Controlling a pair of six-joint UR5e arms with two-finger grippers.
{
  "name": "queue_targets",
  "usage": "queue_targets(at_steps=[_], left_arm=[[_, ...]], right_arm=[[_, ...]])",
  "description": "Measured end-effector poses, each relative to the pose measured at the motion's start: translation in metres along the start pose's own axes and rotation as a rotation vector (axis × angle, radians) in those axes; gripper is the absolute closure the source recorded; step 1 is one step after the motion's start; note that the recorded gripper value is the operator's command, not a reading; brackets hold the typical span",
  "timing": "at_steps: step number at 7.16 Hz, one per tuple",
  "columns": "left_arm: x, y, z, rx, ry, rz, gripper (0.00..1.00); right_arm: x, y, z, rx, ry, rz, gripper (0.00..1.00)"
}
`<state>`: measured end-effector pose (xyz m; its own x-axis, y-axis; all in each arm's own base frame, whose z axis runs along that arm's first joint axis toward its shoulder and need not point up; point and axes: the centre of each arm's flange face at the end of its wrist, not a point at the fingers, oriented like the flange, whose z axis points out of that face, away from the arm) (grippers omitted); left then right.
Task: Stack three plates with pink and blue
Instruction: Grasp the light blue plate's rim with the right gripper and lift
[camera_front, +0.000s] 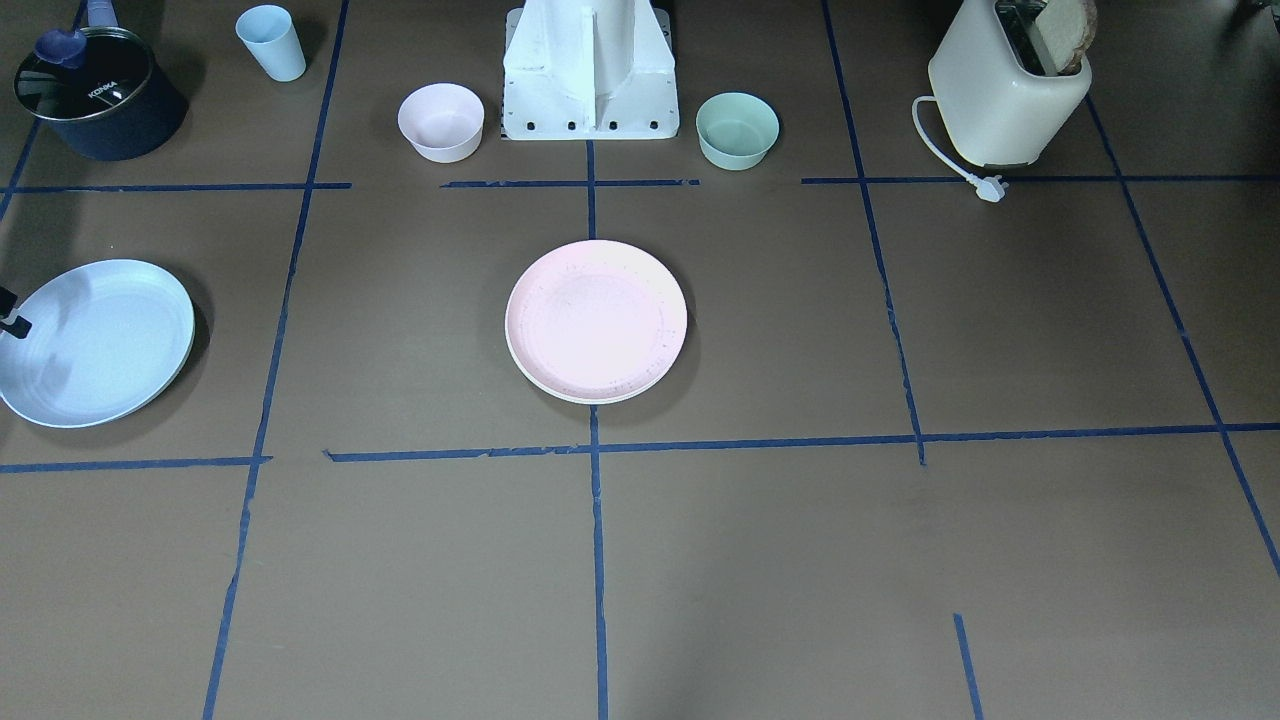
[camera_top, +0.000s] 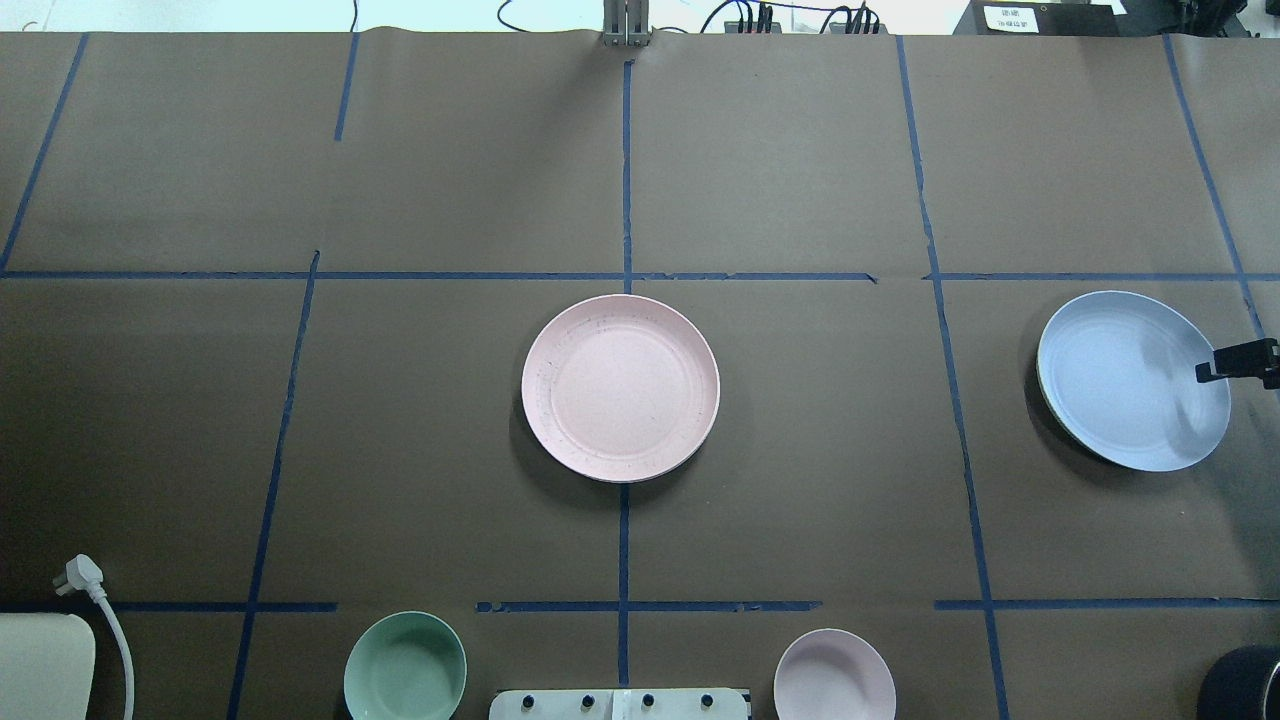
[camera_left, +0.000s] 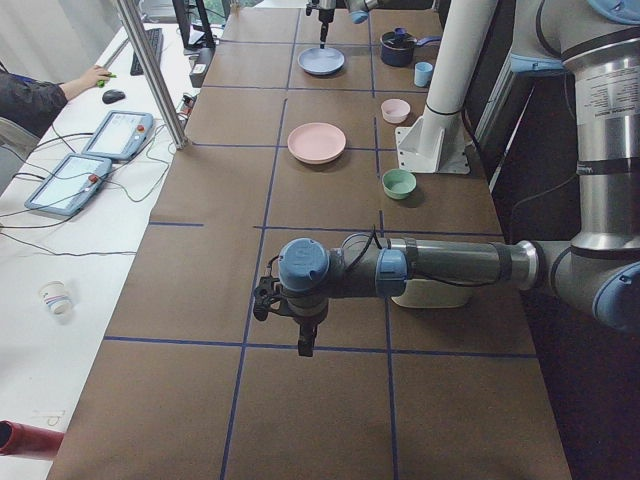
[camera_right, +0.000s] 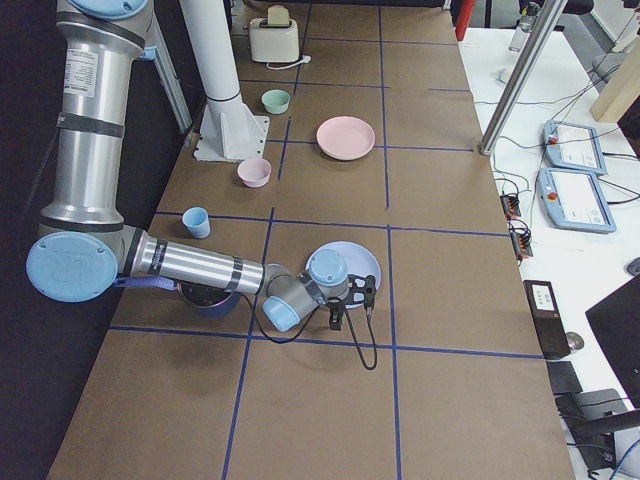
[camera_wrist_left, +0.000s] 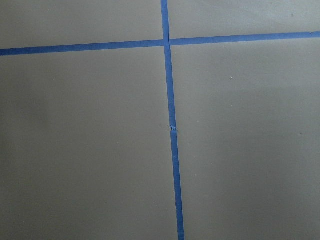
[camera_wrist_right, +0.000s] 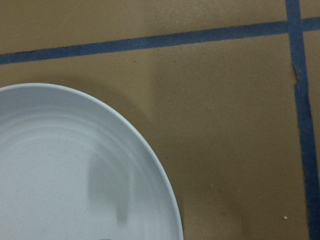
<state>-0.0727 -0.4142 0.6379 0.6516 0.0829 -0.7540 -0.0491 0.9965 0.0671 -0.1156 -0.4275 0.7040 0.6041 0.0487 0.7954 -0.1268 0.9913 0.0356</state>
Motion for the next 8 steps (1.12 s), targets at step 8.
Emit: queue_targets(at_steps=[8], left_arm=[[0.0,0.0,0.0,0.004,-0.002,0.005,0.0]], right_arm=[[-0.036,0.006,0.001,-0.063,-0.102,-0.041,1.0]])
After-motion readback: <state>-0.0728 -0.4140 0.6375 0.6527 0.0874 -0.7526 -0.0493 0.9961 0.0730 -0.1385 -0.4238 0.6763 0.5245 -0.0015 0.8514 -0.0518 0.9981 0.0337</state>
